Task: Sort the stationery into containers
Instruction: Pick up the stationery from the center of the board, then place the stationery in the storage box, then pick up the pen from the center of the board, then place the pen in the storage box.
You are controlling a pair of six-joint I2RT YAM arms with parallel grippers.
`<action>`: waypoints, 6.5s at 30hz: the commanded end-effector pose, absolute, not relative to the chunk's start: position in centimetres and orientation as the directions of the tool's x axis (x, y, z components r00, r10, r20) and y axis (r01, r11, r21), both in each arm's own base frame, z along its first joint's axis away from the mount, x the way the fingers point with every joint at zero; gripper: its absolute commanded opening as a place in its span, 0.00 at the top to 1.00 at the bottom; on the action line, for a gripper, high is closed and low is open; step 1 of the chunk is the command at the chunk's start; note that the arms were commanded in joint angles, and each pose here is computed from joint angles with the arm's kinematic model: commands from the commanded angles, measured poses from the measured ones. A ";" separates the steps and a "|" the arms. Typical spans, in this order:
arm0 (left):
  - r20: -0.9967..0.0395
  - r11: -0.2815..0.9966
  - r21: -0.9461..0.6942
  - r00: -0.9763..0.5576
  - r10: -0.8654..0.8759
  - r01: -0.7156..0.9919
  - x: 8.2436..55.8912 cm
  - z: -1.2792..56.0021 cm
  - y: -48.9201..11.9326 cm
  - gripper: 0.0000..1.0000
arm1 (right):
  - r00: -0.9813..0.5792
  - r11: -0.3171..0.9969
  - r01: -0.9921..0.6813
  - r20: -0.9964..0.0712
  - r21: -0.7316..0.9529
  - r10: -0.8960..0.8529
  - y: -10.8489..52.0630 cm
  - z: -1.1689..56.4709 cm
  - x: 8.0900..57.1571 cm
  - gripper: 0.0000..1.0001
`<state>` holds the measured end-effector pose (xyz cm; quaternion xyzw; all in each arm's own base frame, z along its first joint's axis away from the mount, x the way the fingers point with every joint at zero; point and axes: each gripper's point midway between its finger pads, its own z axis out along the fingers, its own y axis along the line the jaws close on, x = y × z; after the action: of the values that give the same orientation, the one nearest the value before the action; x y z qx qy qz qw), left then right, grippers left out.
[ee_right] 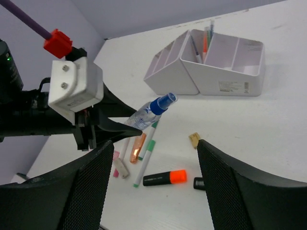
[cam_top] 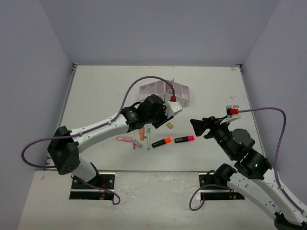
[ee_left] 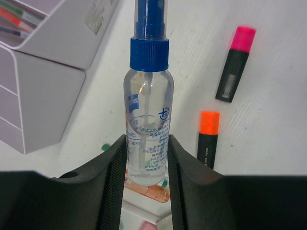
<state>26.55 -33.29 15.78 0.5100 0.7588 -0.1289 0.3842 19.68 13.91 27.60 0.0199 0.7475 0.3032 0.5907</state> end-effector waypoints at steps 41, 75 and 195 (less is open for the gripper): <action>-0.876 0.944 -0.037 -0.465 0.127 0.328 26.3 21.0 -23.5 0.00 | -0.135 0.946 -0.168 -0.957 0.278 0.258 15.2 32.8 34.9 1.00; -0.931 0.955 -0.043 -0.359 0.068 0.294 20.6 23.6 -13.7 0.00 | -0.283 0.999 0.018 -0.958 0.045 0.049 18.4 21.1 49.4 0.56; -0.936 0.324 -0.287 -0.192 -0.294 0.901 19.4 25.4 -31.1 1.00 | -0.596 0.482 -0.614 -0.768 0.624 0.234 30.1 27.2 22.5 0.68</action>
<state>20.03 -30.58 22.43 0.2549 0.6169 -0.4921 0.5589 22.54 29.08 23.78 -0.1139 0.7783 0.4616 0.4100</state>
